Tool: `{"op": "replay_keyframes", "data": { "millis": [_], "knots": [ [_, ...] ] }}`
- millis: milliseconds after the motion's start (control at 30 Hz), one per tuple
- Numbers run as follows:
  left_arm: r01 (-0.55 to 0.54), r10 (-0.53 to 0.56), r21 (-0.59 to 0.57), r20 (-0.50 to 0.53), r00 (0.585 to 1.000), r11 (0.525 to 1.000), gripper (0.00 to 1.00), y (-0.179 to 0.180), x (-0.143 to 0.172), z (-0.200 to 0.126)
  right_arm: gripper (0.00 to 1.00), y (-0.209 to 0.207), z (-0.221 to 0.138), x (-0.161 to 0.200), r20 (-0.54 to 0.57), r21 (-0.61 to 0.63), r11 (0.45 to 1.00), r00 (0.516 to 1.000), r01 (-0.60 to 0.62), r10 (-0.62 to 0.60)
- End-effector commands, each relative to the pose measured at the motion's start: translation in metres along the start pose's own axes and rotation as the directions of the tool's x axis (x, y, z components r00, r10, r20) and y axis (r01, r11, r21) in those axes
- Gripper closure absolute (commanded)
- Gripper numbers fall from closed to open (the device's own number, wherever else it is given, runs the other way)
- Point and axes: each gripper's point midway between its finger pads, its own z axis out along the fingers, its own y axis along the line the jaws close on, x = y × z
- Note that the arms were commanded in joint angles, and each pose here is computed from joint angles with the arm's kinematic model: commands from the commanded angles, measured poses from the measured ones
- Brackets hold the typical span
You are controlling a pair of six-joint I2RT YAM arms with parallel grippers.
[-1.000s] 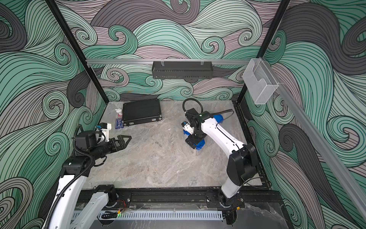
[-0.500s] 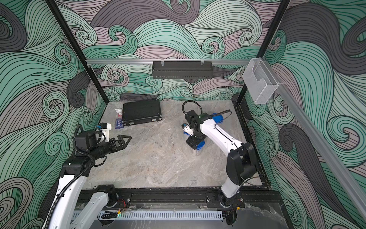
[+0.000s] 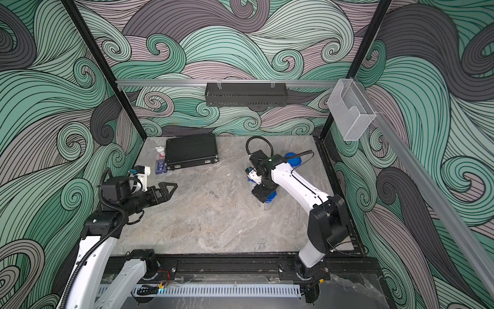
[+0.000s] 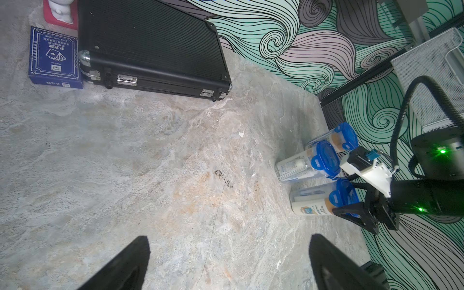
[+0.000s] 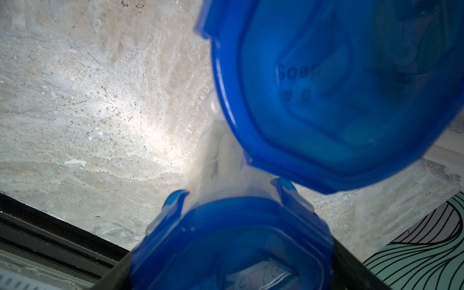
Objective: Take out toiletry kits
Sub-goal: Pick up the container from the center of the board.
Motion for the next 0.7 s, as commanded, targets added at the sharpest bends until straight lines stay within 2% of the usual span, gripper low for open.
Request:
{"op": "replay_keyframes", "data": {
  "millis": [0,167,433,667],
  "knots": [
    [-0.012,0.012,-0.009,-0.007,1.000,1.000,0.01,0.002,0.002,0.001,0.20,0.004,-0.014,0.008,0.032,0.004,1.000,0.999,-0.022,0.022],
    [-0.011,0.011,-0.009,-0.007,1.000,1.000,0.01,0.002,0.002,0.001,0.24,0.010,-0.024,0.016,0.062,-0.007,0.999,0.998,-0.032,0.033],
    [-0.014,0.014,-0.038,0.011,1.000,0.999,0.01,0.005,0.000,-0.003,0.24,0.031,-0.049,0.016,0.099,-0.042,0.999,0.995,-0.020,0.024],
    [-0.015,0.018,-0.070,0.031,0.999,0.997,0.01,0.009,-0.002,-0.007,0.24,0.066,-0.076,-0.010,0.167,-0.052,0.996,0.984,0.072,-0.063]
  ]
}}
